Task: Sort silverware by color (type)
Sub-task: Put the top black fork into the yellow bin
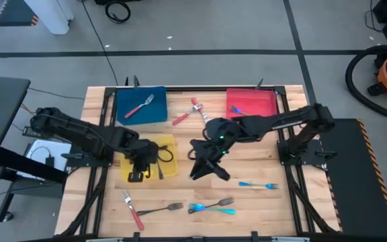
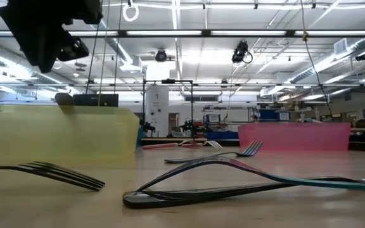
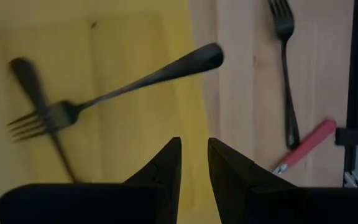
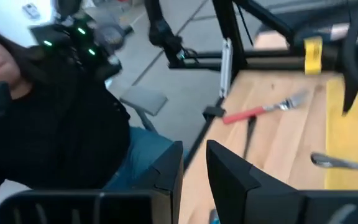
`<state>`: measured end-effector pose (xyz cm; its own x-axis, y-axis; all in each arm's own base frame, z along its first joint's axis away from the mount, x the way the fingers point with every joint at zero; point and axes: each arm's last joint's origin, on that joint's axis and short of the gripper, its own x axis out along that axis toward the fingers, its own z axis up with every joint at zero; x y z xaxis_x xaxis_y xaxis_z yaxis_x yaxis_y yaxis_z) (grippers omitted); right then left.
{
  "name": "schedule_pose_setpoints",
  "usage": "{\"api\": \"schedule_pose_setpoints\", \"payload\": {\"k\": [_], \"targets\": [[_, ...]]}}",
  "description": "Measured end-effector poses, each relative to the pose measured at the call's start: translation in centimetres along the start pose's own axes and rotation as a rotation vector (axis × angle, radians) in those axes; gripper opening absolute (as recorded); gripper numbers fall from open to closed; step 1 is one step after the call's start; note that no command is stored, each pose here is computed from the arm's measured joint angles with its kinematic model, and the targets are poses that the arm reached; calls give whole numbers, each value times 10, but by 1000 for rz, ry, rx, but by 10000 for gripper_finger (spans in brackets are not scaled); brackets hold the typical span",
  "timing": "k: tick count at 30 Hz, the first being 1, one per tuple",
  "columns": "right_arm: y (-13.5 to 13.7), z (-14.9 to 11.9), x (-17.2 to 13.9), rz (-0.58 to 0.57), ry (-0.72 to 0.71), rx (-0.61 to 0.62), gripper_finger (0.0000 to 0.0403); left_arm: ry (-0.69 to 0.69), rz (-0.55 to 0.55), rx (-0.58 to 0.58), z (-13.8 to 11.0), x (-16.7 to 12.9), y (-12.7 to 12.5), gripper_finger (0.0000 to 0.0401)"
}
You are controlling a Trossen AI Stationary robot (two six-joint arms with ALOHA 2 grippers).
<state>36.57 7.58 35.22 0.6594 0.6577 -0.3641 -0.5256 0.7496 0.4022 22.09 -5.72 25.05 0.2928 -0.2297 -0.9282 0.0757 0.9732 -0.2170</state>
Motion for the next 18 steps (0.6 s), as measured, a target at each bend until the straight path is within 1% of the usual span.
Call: {"api": "schedule_pose_setpoints", "payload": {"k": [4, 9, 13, 18], "targets": [[22, 8, -16, 15, -45, -41, 80, -47, -18, 26, -2, 15, -2, 78], [42, 14, -29, -14, -95, -78, 80, -117, -24, 17, -2, 27, 6, 78], [50, 15, -32, -26, -109, -92, 80, -159, -28, 1, -2, 34, 14, 78], [55, 14, -30, -16, -103, -97, 80, -129, -72, -9, -6, 44, 21, 78]]}}
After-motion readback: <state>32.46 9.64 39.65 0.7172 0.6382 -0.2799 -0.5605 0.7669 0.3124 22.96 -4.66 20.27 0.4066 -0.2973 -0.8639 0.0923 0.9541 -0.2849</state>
